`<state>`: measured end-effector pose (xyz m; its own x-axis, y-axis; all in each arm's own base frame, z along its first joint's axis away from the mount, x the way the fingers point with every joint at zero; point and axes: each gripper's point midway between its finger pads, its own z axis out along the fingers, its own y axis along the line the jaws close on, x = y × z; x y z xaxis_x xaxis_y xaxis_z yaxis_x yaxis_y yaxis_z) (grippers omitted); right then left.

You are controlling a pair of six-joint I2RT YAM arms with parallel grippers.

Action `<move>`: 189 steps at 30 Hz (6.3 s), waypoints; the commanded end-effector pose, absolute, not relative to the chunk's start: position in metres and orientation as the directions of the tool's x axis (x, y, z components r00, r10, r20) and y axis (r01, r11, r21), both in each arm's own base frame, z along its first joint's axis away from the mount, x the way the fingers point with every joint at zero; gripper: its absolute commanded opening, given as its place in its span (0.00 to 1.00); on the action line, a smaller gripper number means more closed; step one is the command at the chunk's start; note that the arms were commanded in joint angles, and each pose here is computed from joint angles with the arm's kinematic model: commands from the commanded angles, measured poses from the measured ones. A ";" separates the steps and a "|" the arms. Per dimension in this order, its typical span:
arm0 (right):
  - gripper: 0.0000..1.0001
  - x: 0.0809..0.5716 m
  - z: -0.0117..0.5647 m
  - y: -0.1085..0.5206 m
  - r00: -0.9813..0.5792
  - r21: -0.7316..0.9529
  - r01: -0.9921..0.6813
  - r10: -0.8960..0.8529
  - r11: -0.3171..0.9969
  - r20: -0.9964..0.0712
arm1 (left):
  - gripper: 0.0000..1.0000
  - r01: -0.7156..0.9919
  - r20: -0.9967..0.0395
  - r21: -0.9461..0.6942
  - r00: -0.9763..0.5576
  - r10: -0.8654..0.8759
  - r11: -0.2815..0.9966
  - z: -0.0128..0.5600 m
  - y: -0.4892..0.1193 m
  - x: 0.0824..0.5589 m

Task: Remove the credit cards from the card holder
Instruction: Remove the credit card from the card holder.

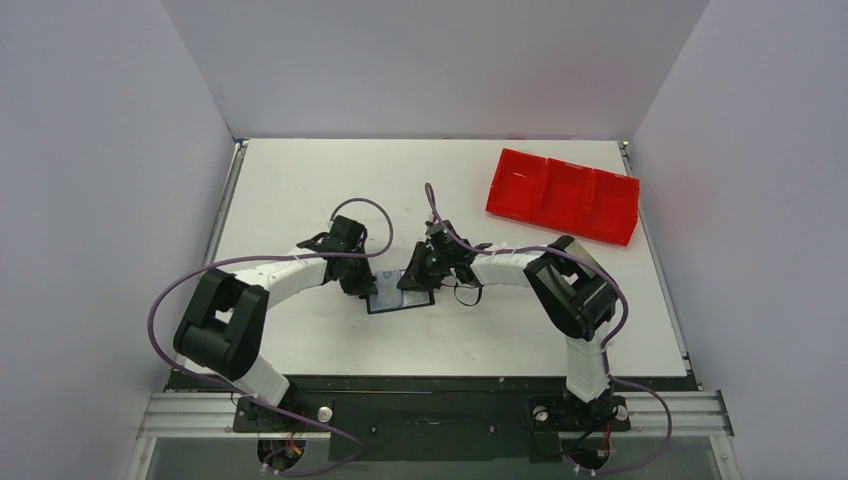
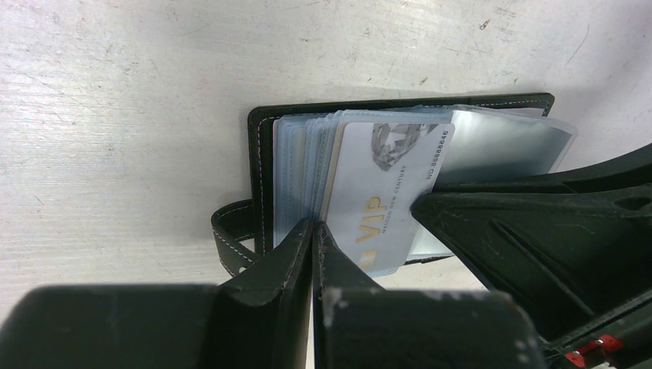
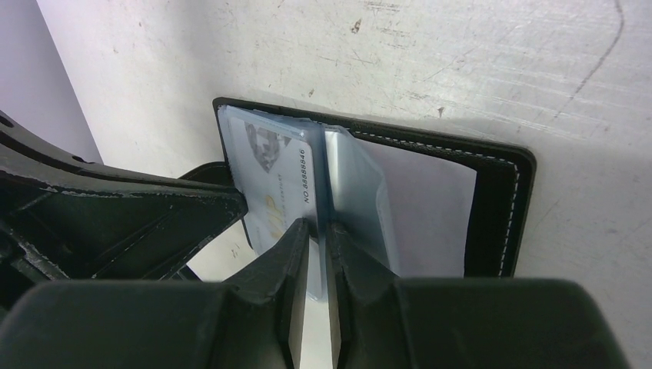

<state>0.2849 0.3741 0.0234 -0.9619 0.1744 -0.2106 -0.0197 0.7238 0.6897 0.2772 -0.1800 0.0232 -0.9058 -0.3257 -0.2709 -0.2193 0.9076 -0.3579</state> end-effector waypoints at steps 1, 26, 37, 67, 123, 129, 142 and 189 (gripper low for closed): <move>0.10 0.292 0.024 0.376 -0.953 0.694 -0.045 0.178 0.719 -0.246 | 0.00 -0.239 -0.255 -0.288 -0.914 -0.315 0.927 0.003 -0.173 0.271; 0.00 0.300 0.018 0.342 -0.936 0.649 -0.017 0.216 0.760 -0.277 | 0.00 -0.282 -0.213 -0.218 -0.921 -0.327 0.934 -0.009 -0.161 0.263; 0.00 0.303 0.019 0.332 -0.932 0.646 -0.010 0.227 0.764 -0.283 | 0.00 -0.287 -0.226 -0.198 -0.917 -0.328 0.937 -0.011 -0.157 0.264; 0.17 0.289 0.032 0.380 -0.954 0.741 -0.066 0.176 0.669 -0.243 | 0.00 -0.264 -0.236 -0.219 -0.920 -0.314 0.939 -0.006 -0.164 0.270; 0.06 0.299 0.025 0.343 -0.936 0.714 -0.017 0.240 0.700 -0.257 | 0.00 -0.310 -0.199 -0.161 -0.920 -0.338 0.937 -0.020 -0.148 0.260; 0.06 0.299 0.023 0.339 -0.936 0.712 -0.010 0.245 0.702 -0.254 | 0.00 -0.304 -0.206 -0.168 -0.920 -0.335 0.938 -0.018 -0.148 0.262; 0.06 0.299 0.023 0.342 -0.937 0.722 -0.012 0.244 0.692 -0.249 | 0.06 -0.157 -0.355 -0.293 -0.898 -0.260 0.943 0.058 -0.181 0.291; 0.11 0.296 0.032 0.375 -0.954 0.791 -0.020 0.226 0.611 -0.199 | 0.00 -0.170 -0.260 -0.229 -0.938 -0.228 0.959 0.001 -0.195 0.278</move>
<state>0.2894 0.3601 0.0223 -0.9565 0.2343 -0.1736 0.0204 0.6475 0.7618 0.2900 -0.1993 0.0255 -0.9216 -0.2411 -0.3041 -0.1544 0.9467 -0.2827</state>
